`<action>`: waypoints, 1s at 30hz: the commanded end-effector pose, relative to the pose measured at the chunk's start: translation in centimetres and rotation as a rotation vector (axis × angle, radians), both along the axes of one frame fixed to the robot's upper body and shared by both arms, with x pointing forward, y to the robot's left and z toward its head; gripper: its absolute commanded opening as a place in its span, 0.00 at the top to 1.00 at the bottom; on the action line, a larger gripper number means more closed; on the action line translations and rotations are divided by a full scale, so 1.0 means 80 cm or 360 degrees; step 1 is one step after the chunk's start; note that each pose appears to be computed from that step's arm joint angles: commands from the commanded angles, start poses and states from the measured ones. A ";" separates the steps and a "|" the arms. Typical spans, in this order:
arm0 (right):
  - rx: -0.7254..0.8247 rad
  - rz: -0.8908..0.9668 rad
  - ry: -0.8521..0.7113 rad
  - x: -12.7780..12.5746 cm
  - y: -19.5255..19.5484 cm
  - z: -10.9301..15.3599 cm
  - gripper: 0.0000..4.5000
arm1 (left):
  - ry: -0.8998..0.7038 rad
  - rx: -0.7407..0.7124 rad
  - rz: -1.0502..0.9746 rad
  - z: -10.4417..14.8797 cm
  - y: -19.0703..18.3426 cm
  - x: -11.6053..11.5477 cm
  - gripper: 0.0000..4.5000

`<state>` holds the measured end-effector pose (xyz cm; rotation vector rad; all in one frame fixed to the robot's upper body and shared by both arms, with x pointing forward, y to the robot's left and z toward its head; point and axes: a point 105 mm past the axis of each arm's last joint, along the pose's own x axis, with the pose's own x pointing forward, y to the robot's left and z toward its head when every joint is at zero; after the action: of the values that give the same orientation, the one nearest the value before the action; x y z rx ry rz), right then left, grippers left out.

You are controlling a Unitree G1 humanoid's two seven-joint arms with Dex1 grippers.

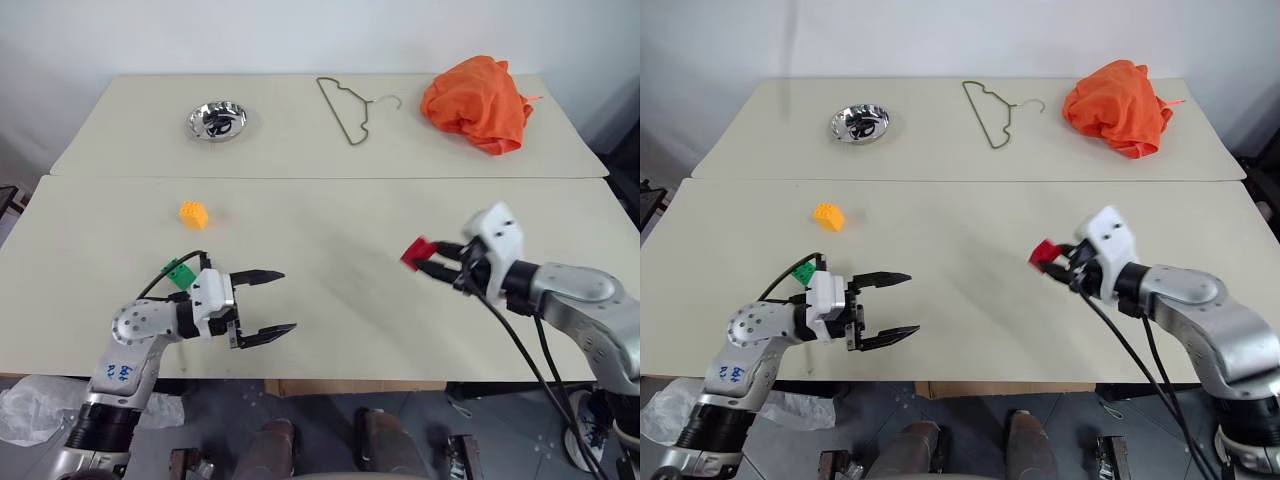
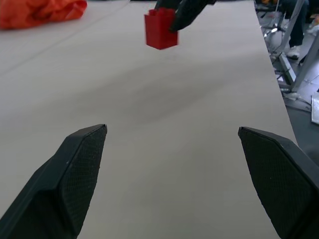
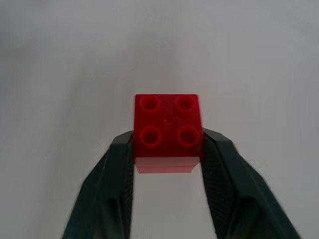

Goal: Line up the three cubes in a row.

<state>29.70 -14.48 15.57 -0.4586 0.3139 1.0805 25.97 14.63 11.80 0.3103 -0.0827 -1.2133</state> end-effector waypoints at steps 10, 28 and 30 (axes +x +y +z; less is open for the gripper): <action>-0.0246 0.0532 -0.0089 0.039 0.022 -0.019 0.68 | -0.0064 -0.0002 0.0238 0.009 0.020 -0.029 0.00; 0.0079 0.0711 -0.0437 0.027 0.015 0.035 0.00 | -0.0063 -0.0083 0.0780 0.006 0.085 -0.034 0.00; 0.0340 0.0763 -0.0467 0.012 0.010 0.047 0.00 | -0.0078 -0.0138 0.0978 0.003 0.109 -0.043 0.00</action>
<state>31.76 -13.50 17.78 -0.5730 -0.0570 1.4349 22.94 21.92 11.10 0.2527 -0.0285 -0.6849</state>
